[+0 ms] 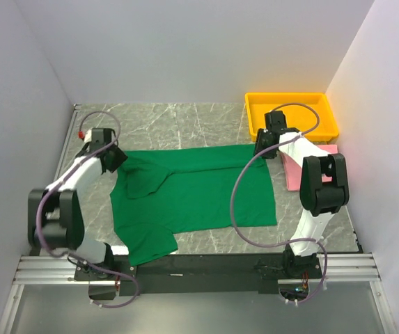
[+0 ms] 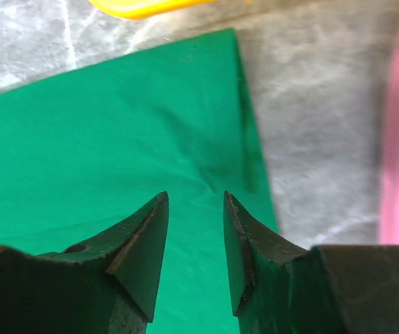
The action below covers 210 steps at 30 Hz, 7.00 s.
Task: Fold and stack the t-shirts
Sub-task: Fold the tshirt
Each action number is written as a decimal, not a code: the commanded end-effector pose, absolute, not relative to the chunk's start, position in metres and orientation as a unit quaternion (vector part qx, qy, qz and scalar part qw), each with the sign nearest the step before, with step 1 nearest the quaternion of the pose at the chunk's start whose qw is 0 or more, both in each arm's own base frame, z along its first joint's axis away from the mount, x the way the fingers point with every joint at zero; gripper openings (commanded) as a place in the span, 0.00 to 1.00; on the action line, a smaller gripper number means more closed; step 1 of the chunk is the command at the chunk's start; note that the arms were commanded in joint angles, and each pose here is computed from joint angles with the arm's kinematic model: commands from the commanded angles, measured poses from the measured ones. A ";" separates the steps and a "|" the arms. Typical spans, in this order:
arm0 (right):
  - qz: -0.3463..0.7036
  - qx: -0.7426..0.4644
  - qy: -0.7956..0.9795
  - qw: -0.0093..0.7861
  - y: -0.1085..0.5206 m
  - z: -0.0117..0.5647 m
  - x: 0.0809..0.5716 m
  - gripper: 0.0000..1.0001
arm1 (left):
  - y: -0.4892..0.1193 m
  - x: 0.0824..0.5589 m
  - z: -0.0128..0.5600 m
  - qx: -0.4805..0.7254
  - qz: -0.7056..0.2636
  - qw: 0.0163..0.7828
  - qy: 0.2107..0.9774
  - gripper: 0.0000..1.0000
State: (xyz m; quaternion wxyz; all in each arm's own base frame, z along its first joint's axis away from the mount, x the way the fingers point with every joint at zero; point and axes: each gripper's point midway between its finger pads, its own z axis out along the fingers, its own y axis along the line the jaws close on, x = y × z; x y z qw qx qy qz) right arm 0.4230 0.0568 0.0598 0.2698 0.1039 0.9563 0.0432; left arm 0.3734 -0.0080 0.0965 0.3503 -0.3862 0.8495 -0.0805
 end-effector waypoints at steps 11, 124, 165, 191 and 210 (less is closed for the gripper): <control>0.134 0.190 0.944 0.232 0.048 0.021 0.434 0.41 | 0.030 0.397 0.032 -0.418 0.004 0.291 0.861 0.18; 0.220 -0.016 0.911 0.348 0.184 0.147 0.338 0.60 | -0.029 0.329 0.142 -0.151 0.144 0.386 0.899 0.70; 0.298 -0.042 0.882 0.364 0.187 0.100 0.261 0.59 | -0.053 0.363 0.066 0.011 0.328 0.304 0.895 0.55; 0.298 -0.041 0.883 0.359 0.185 0.094 0.257 0.57 | -0.044 0.392 0.091 -0.233 0.110 0.336 0.906 0.62; 0.302 -0.045 0.883 0.356 0.187 0.092 0.256 0.57 | -0.040 0.380 0.053 -0.306 0.030 0.329 0.893 0.36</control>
